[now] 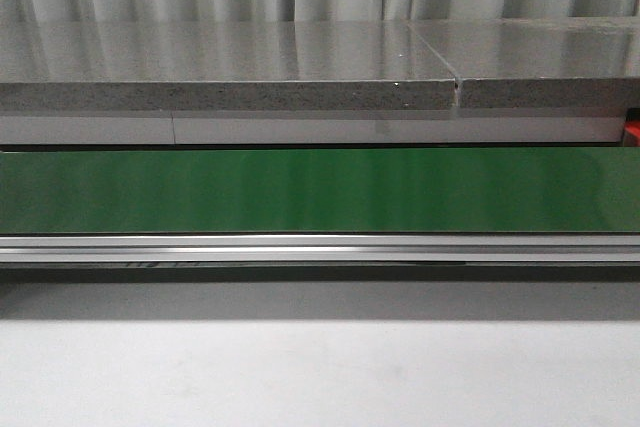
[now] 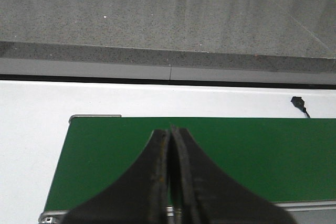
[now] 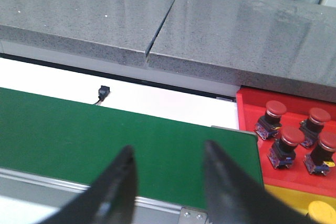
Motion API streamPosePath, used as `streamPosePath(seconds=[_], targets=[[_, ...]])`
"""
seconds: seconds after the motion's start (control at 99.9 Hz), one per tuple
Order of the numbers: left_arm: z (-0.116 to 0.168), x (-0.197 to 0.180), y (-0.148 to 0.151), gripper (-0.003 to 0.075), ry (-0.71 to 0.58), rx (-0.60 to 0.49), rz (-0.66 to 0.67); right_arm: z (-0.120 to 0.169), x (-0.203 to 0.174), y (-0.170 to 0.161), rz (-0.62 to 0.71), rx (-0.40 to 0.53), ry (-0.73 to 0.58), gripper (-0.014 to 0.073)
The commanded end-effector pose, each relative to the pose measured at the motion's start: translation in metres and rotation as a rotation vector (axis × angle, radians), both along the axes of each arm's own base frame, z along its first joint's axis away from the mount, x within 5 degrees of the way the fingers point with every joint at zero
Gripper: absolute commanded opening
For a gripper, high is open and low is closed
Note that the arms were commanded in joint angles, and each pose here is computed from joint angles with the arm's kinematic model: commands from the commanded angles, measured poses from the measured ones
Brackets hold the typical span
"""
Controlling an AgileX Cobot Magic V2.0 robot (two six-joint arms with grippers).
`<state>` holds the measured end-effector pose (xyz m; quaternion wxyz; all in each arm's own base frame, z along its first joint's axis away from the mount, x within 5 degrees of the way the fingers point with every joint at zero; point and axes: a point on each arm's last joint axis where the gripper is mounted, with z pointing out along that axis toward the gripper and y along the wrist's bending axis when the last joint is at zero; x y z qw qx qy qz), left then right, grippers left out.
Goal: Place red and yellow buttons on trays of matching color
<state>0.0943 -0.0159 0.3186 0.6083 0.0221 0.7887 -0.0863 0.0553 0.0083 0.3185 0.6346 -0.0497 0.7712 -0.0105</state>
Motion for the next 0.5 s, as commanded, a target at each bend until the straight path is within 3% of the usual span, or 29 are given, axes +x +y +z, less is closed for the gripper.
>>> streamPosePath(seconds=[0.0,0.08,0.491], targets=[[0.0149,0.0010,0.0003,-0.0019,-0.093,-0.029,0.008,0.0095,-0.0050,-0.0005,-0.010,-0.012,-0.084,0.0064],[0.0149,0.0010,0.0003,-0.0019,-0.093,-0.029,0.008,0.0077,-0.0054,0.0000,-0.005,-0.012,-0.068,-0.0073],[0.0149,0.0010,0.0003,-0.0019,-0.093,-0.029,0.008,0.0070,-0.0055,0.0002,-0.003,-0.012,-0.060,-0.0068]])
